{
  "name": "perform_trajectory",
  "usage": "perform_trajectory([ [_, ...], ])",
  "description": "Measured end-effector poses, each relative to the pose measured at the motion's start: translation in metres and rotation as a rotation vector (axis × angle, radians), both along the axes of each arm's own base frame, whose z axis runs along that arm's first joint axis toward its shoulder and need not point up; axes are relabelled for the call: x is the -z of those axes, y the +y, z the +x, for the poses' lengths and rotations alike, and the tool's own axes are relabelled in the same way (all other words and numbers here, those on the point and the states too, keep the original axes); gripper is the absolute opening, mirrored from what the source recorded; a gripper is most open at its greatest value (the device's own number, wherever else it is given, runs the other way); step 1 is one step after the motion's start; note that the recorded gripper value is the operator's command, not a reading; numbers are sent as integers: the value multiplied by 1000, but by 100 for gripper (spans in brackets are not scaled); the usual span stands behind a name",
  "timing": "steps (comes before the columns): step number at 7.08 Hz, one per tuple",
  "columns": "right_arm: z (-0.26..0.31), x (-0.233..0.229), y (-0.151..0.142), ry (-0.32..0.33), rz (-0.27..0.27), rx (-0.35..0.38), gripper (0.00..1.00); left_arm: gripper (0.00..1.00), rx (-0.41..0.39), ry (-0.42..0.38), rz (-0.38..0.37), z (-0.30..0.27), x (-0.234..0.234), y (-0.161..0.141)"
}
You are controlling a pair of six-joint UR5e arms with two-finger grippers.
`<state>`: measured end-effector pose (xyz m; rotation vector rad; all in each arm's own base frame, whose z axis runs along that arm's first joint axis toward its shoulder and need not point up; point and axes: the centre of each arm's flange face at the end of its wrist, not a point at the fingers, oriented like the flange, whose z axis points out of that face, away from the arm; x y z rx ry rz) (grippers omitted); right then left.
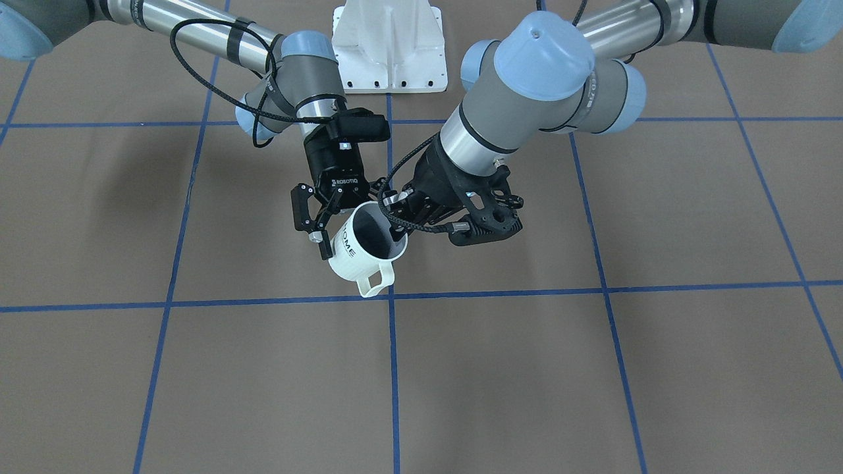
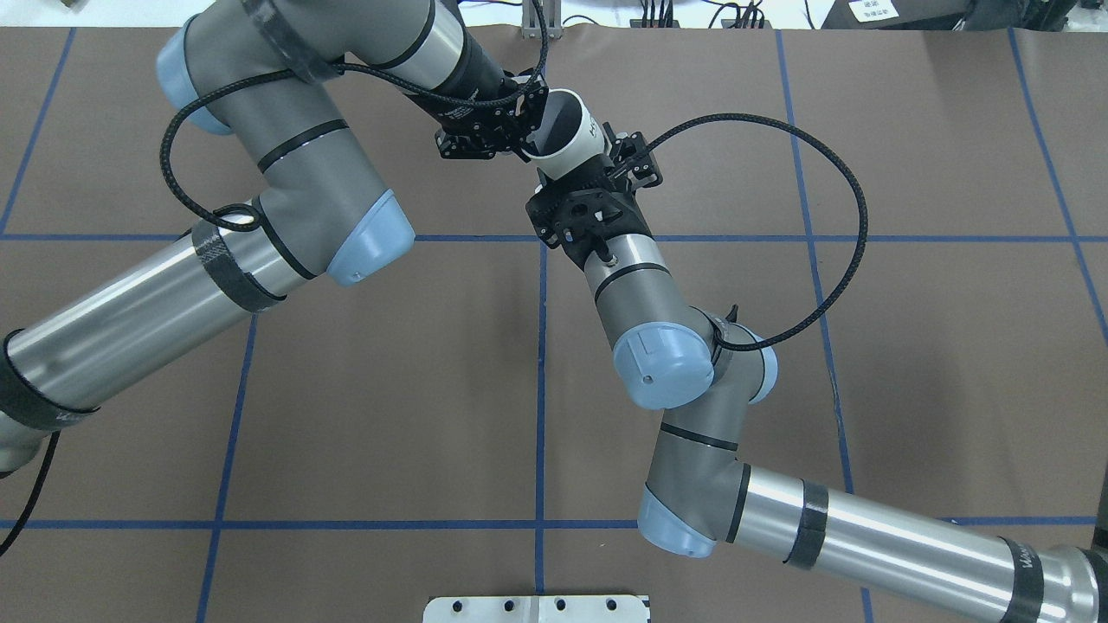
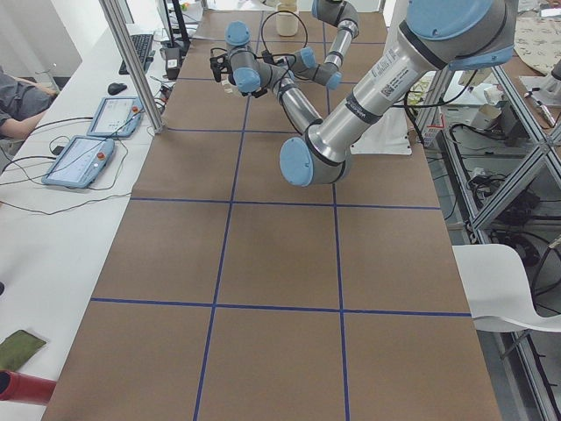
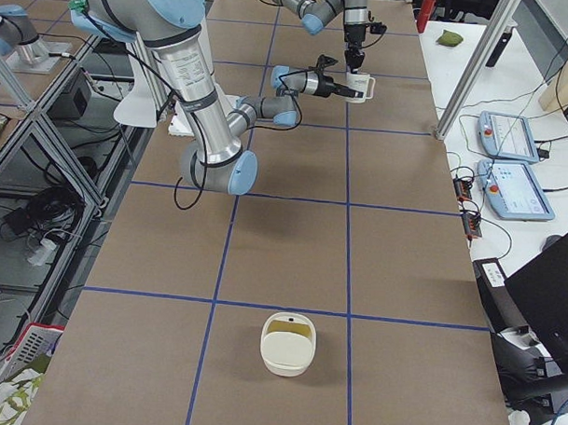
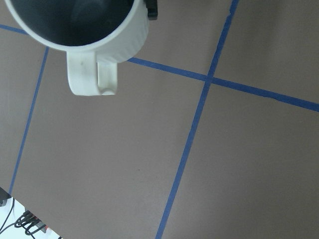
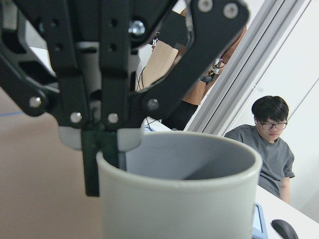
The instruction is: Left arm hands cup to right arm to dump lemon
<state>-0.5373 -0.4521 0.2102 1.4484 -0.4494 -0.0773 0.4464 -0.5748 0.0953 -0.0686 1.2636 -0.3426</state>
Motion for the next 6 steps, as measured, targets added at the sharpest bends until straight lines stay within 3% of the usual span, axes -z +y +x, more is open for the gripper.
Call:
perform_trajectory([
  [2,8,-7,8,-2,1,7,98,0,0,1,1,0,1,0],
  [6,24,-7,67,-37,27,19,99,0,2,-2,-1,0,-1,-2],
])
